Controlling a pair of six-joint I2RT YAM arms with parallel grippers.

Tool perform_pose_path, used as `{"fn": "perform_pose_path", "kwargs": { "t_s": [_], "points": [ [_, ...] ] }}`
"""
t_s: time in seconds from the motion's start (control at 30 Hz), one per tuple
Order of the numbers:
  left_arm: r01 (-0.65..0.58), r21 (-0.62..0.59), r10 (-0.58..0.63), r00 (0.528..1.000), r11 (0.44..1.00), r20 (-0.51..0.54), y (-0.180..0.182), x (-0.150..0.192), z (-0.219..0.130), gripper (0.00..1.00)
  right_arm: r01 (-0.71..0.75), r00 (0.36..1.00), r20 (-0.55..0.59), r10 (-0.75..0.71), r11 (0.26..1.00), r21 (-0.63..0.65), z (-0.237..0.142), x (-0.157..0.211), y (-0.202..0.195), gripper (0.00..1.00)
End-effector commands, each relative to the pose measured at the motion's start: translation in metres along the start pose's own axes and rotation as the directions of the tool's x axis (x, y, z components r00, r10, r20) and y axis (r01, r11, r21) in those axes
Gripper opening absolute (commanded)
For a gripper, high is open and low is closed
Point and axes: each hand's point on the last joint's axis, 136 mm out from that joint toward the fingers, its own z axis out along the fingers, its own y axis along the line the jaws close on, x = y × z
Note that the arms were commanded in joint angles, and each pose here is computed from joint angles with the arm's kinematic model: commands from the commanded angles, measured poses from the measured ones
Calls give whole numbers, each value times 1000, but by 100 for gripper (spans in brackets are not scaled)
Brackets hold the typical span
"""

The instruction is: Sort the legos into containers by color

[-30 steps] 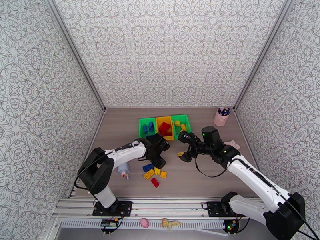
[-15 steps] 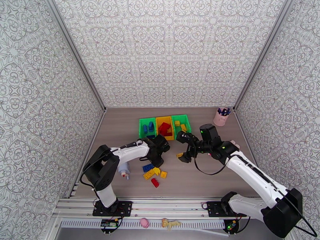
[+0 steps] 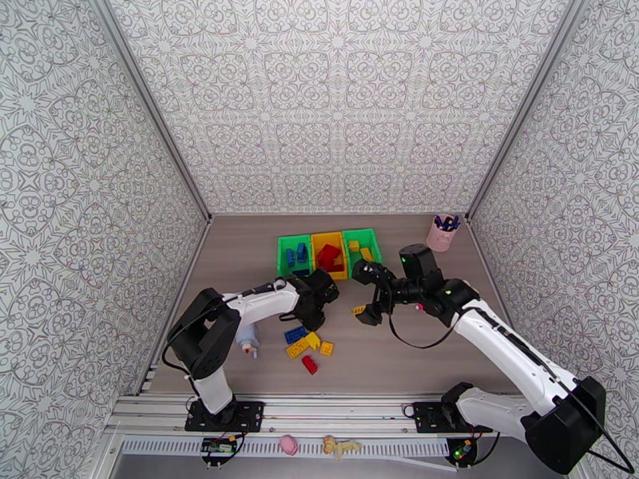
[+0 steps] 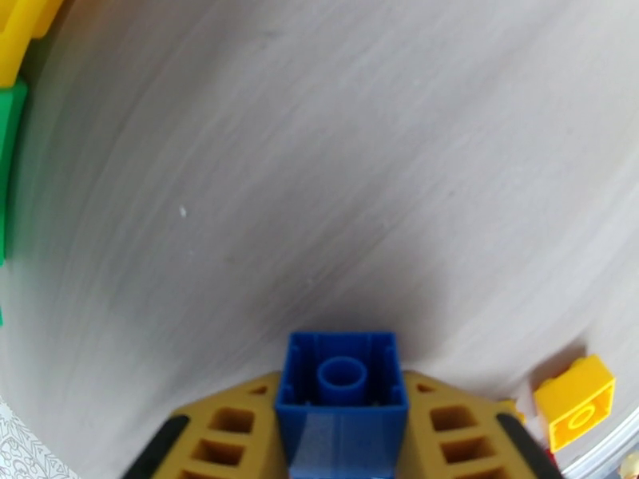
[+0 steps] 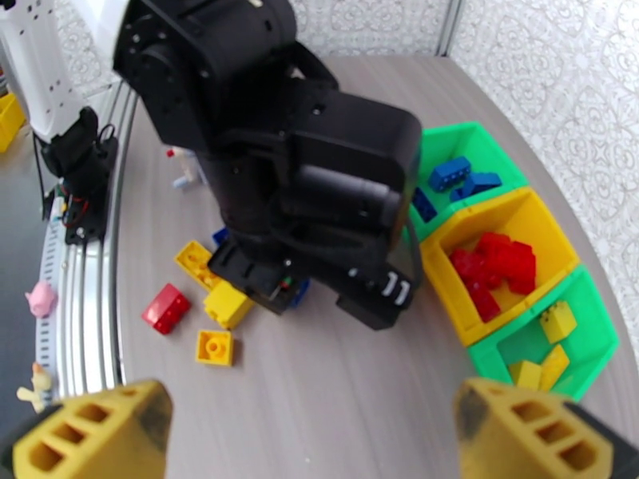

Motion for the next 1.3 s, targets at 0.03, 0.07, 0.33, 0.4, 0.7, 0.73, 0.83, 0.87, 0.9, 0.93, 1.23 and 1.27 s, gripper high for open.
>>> {"fn": "perform_pose_path", "kwargs": {
  "t_s": [0.03,0.07,0.33,0.4,0.7,0.73,0.83,0.87,0.9,0.93,1.23,1.27],
  "points": [
    [82,-29,-74,972,996,221,17,-38,-39,22,27,999,48,-25,999,-27,-2,-19,1,97],
    [105,-38,-91,960,994,264,22,-45,-47,22,25,998,53,-24,999,-21,-1,-21,-1,97],
    [305,-84,-205,796,949,570,74,-85,-102,24,-10,998,64,5,997,75,17,-26,-34,98],
    [374,-55,-264,745,926,613,90,-93,-111,23,-17,997,72,10,995,95,21,-29,-42,98],
    [634,89,-543,571,768,615,158,-102,-107,23,-31,993,119,13,988,150,30,-43,-63,98],
    [651,94,-561,561,753,610,164,-105,-104,23,-37,992,126,18,988,152,31,-44,-65,98],
    [676,80,-578,556,733,597,180,-112,-95,23,-49,990,138,28,988,150,34,-47,-68,98],
    [685,72,-587,561,725,584,183,-113,-88,23,-51,989,142,30,987,149,34,-48,-69,98],
    [692,65,-593,563,719,575,189,-116,-86,23,-54,989,145,32,988,148,35,-48,-69,98],
    [697,57,-599,568,715,564,193,-118,-81,23,-55,989,147,33,987,148,35,-48,-69,98],
    [703,32,-617,600,710,508,215,-128,-54,25,-74,992,117,53,981,179,33,-41,-72,98],
    [703,31,-617,600,710,510,216,-129,-54,26,-74,992,116,54,981,182,32,-41,-72,98]
  ]
}}
